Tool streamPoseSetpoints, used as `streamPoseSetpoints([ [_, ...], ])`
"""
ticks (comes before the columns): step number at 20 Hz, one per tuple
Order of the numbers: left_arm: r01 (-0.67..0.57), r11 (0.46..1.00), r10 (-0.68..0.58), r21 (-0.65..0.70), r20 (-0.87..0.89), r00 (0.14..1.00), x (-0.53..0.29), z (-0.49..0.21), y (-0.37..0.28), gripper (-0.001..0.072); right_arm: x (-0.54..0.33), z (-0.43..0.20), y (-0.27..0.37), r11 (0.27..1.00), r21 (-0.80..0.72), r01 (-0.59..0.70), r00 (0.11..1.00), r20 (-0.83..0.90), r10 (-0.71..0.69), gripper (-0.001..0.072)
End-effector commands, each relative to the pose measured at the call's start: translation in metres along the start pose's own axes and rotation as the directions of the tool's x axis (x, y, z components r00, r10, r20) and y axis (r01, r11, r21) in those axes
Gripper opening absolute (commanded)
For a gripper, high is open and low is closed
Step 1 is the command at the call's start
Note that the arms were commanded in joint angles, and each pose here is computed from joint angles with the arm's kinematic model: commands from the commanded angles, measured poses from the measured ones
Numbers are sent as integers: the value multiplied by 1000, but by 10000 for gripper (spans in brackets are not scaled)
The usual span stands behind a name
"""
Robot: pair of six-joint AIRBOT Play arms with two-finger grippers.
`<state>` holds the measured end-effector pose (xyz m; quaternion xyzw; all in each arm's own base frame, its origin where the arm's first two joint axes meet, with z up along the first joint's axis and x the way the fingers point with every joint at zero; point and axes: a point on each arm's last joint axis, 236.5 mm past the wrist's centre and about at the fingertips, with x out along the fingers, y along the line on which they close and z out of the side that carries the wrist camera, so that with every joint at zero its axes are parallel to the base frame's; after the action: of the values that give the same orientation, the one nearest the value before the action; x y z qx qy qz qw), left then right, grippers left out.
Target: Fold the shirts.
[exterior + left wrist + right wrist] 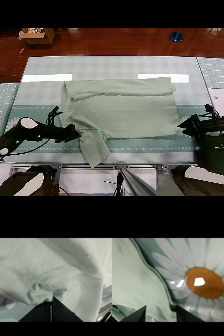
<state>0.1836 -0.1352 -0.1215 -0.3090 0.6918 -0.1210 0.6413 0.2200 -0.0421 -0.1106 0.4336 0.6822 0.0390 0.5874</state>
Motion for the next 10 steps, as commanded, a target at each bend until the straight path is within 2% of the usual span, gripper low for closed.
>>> streamPoseSetpoints([
  [1,1,1000,-1,-1,2,1000,0,0,0,23,7,12,-3,1000,15,-3,998,65,2,391],
  [2,1,1000,-1,-1,4,1000,0,1,0,23,7,12,-2,1000,14,-7,998,64,6,386],
  [4,-1,1000,1,-1,11,1000,0,3,0,23,7,8,0,1000,-8,-17,999,49,17,277],
  [7,-1,1000,1,-3,29,1000,0,7,0,23,17,-10,18,986,-164,-30,999,-44,24,37],
  [10,19,998,-23,60,58,998,-13,21,-16,22,34,-23,45,937,-348,-22,991,-128,-25,31],
])
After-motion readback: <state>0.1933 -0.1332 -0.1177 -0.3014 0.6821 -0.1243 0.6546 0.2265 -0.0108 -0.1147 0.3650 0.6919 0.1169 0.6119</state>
